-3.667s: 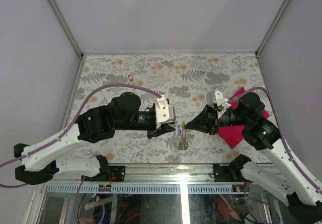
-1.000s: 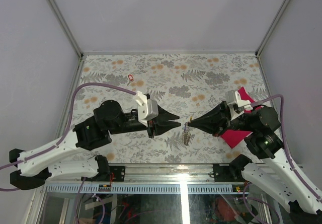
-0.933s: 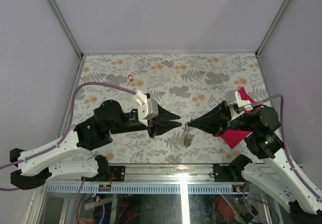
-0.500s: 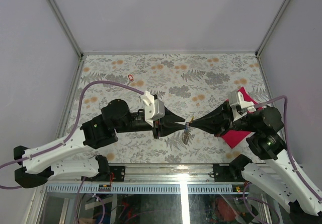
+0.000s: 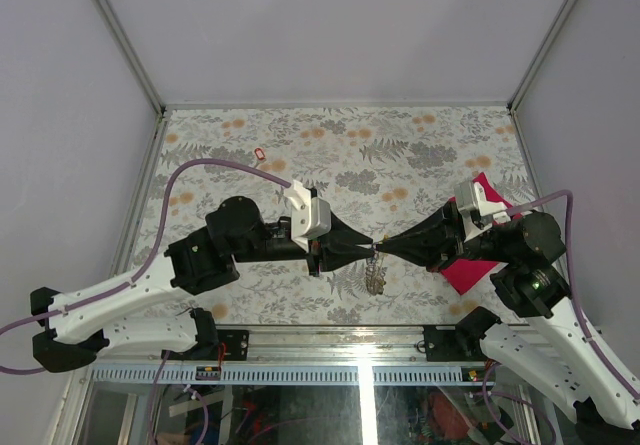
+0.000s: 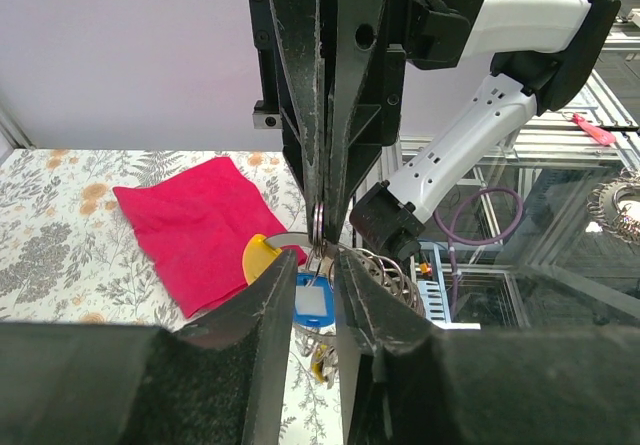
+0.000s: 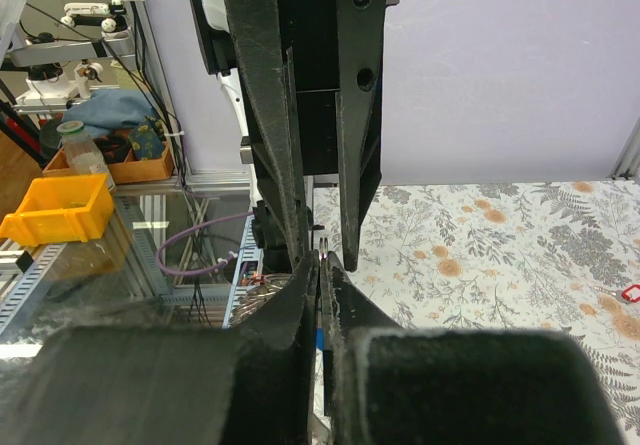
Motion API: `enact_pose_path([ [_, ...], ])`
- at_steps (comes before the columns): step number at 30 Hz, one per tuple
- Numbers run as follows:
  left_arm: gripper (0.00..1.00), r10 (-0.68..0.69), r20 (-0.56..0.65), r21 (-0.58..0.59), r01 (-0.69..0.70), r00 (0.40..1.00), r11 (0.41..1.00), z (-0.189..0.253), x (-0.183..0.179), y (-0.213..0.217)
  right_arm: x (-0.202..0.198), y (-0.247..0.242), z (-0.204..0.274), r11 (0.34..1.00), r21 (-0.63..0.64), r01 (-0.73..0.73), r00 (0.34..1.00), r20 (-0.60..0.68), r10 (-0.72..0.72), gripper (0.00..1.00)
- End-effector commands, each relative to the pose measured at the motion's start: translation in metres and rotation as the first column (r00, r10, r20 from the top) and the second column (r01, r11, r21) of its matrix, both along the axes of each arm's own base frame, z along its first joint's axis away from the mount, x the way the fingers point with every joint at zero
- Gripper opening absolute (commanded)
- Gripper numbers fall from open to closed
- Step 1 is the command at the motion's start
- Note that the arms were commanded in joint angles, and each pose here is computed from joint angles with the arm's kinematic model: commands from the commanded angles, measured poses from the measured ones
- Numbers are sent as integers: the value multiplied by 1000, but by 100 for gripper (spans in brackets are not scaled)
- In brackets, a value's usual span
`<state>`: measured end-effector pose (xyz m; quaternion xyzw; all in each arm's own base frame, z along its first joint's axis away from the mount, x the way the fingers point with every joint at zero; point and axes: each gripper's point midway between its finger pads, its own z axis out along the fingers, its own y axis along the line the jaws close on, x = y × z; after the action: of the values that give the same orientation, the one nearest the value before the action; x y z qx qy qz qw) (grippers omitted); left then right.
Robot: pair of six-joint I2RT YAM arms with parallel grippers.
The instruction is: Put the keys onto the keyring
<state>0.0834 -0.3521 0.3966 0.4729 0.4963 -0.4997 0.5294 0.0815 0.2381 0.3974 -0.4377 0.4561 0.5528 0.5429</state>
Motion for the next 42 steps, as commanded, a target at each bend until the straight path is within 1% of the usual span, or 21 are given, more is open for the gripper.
enact_pose_path([
  [1, 22, -22, 25, -56, 24, 999, 998, 14, -4, -3, -8, -6, 28, 998, 55, -9, 996, 92, 3, 0],
  [11, 18, -39, 23, -41, 40, 999, 998, 11, -4, -8, -7, -4, 24, 999, 48, -9, 997, 82, 5, 0],
  [23, 15, -54, 29, -55, 55, 998, 997, 19, -7, -7, -2, -1, 13, 1000, 28, -3, 998, 67, 1, 0],
  [30, 14, -56, 27, -61, 58, 998, 996, 21, -8, -6, 2, 0, 1, 1000, -15, 6, 998, 58, -5, 0],
  [32, 11, -58, 28, -62, 59, 998, 996, 21, -9, -6, 3, 0, -2, 1000, -28, 10, 998, 57, -8, 0],
  [35, 1, -58, 25, -62, 60, 998, 996, 21, -9, -6, 4, 0, -4, 999, -35, 11, 998, 57, -9, 0],
  [40, 0, -52, 8, -29, 52, 999, 998, 16, -7, -8, 4, -1, -2, 999, -30, 20, 998, 66, -18, 0],
  [41, 0, -47, 3, -13, 47, 999, 999, 14, -6, -8, 4, -1, -1, 999, -31, 25, 997, 67, -23, 3],
  [42, 0, -42, -1, 3, 42, 999, 999, 12, -5, -8, 5, -2, -1, 999, -31, 34, 997, 71, -32, 8],
])
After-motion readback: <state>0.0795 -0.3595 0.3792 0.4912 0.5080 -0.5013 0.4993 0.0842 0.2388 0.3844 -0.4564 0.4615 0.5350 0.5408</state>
